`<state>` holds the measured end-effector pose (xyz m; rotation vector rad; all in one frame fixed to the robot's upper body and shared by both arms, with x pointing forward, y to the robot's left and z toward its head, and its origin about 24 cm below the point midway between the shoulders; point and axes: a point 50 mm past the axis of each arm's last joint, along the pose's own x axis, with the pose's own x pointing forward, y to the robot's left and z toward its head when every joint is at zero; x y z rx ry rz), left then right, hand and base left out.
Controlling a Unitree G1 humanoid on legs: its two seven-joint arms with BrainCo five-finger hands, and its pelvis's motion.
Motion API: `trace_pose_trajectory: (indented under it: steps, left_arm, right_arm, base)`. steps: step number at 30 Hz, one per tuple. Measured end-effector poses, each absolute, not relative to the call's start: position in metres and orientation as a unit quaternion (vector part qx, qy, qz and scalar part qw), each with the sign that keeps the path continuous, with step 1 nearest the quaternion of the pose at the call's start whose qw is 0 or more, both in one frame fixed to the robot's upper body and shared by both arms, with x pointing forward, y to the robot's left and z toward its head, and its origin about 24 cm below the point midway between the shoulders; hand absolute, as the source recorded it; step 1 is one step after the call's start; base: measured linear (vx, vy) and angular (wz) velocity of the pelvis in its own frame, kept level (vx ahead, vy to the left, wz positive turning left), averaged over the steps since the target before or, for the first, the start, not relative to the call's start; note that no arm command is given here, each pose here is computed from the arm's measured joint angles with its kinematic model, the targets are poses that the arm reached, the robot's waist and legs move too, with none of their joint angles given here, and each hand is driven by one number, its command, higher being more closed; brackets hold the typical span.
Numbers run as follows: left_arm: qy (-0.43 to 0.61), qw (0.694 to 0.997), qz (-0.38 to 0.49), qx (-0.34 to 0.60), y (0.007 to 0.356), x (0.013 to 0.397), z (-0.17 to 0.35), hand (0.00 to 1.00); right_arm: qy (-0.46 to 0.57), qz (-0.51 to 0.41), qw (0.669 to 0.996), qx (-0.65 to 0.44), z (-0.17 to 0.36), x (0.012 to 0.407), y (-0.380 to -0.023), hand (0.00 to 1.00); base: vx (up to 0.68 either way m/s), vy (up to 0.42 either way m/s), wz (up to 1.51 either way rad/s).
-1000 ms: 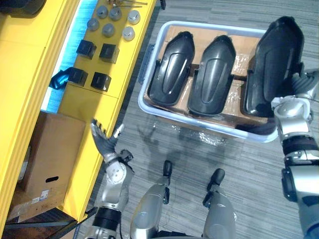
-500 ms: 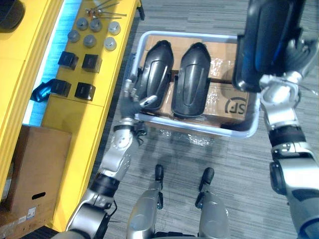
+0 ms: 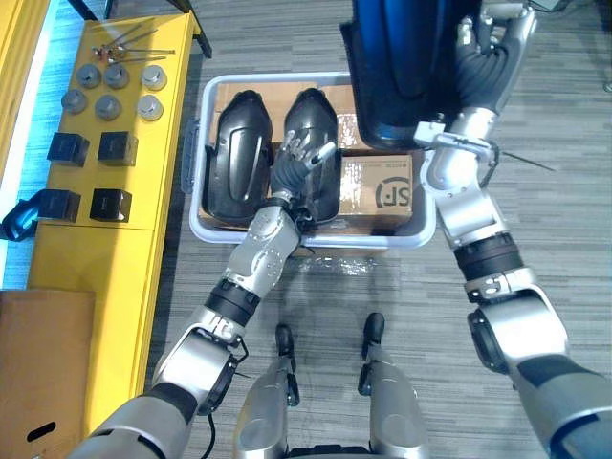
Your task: Walk over and take plastic housings, then place them on the shelf
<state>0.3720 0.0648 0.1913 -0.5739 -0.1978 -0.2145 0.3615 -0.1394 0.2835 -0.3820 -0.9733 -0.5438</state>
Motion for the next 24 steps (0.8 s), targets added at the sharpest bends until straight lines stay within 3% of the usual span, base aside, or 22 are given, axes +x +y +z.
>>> trace_pose_trajectory:
  steps: [7, 15, 16, 24]
  left_arm:
    - [-0.142, 0.928, -0.131, -0.318, 0.053, 0.366, 0.219, 0.00]
    - [-0.145, 0.930, -0.124, -0.313, 0.051, 0.366, 0.221, 0.00]
    - [-0.145, 0.933, -0.120, -0.308, 0.051, 0.366, 0.221, 1.00]
    - [-0.132, 0.947, -0.083, -0.282, 0.052, 0.369, 0.213, 1.00]
  right_arm:
    - [-0.450, -0.191, 0.849, -0.198, 0.262, 0.362, -0.115, 1.00]
    - [-0.465, -0.157, 0.850, -0.192, 0.258, 0.358, -0.098, 1.00]
    - [-0.469, -0.151, 0.849, -0.189, 0.258, 0.358, -0.095, 1.00]
    - [-0.482, -0.125, 0.852, -0.163, 0.253, 0.347, -0.079, 1.00]
  base:
    - [0.01, 0.001, -0.01]
    - [0.00, 0.003, -0.01]
    - [0.00, 0.000, 0.00]
    - [0.00, 0.001, -0.01]
